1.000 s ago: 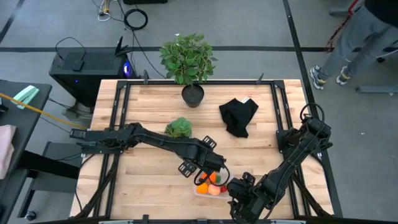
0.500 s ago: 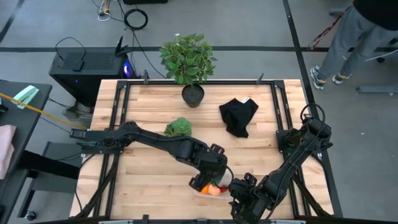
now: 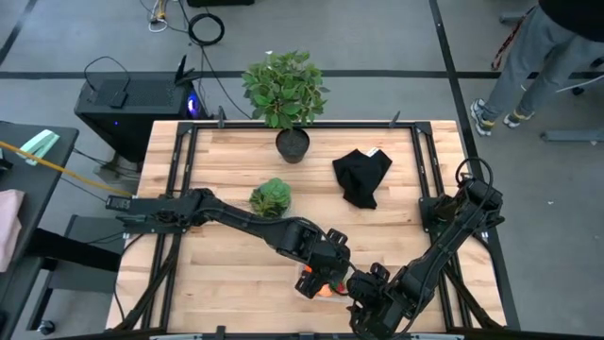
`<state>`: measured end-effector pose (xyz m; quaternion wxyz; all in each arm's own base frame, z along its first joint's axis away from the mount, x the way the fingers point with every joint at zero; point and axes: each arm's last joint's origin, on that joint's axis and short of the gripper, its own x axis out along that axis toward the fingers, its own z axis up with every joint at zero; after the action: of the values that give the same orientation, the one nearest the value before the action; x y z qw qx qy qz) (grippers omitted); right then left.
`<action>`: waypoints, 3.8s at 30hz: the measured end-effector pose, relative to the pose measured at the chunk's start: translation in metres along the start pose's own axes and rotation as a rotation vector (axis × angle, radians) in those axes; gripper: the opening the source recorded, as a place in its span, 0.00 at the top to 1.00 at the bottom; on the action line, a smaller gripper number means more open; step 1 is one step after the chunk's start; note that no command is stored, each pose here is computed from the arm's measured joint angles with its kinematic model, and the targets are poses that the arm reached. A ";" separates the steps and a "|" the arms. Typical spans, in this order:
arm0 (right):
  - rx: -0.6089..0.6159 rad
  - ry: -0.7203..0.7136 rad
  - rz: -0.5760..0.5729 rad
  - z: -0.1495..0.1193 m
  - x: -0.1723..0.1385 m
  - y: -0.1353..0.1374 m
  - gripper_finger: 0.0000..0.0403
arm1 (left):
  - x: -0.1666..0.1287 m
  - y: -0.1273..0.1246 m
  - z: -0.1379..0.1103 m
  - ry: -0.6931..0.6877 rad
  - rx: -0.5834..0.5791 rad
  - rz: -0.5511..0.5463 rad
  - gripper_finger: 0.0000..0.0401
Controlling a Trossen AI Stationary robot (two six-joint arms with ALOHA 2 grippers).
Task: Pick and placing Produce into tupperware
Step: Put the pineapple in the transparent bin, then return to Home Position
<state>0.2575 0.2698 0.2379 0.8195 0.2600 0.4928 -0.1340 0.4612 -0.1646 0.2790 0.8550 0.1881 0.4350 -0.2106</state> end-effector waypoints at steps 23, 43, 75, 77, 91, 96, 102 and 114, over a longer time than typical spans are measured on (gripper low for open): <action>0.009 -0.012 -0.002 0.000 0.000 0.000 0.32 | 0.045 -0.005 -0.027 0.027 0.043 -0.015 0.22; 0.010 -0.020 -0.003 0.001 0.000 0.000 0.32 | 0.045 -0.007 -0.027 0.011 0.491 -0.047 0.22; -0.009 -0.036 -0.008 0.001 0.000 0.000 0.32 | 0.042 -0.011 -0.045 0.163 0.605 -0.174 0.22; -0.009 -0.036 -0.008 0.001 0.000 0.000 0.32 | 0.041 -0.011 -0.046 0.177 0.604 -0.183 0.22; -0.008 -0.037 -0.007 0.001 0.000 0.000 0.32 | 0.041 -0.012 -0.047 0.183 0.596 -0.185 0.22; -0.008 -0.037 -0.007 0.001 0.000 0.000 0.32 | 0.042 -0.011 -0.046 0.180 0.564 -0.177 0.22; -0.008 -0.038 -0.006 0.001 0.000 0.000 0.32 | 0.042 -0.011 -0.045 0.171 0.550 -0.170 0.21; 0.009 -0.040 0.002 0.002 0.000 0.001 0.32 | 0.042 -0.011 -0.045 0.160 0.529 -0.169 0.07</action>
<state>0.2590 0.2696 0.2385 0.8281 0.2614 0.4755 -0.1406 0.4486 -0.1592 0.2182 0.7185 0.3839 0.4452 -0.3718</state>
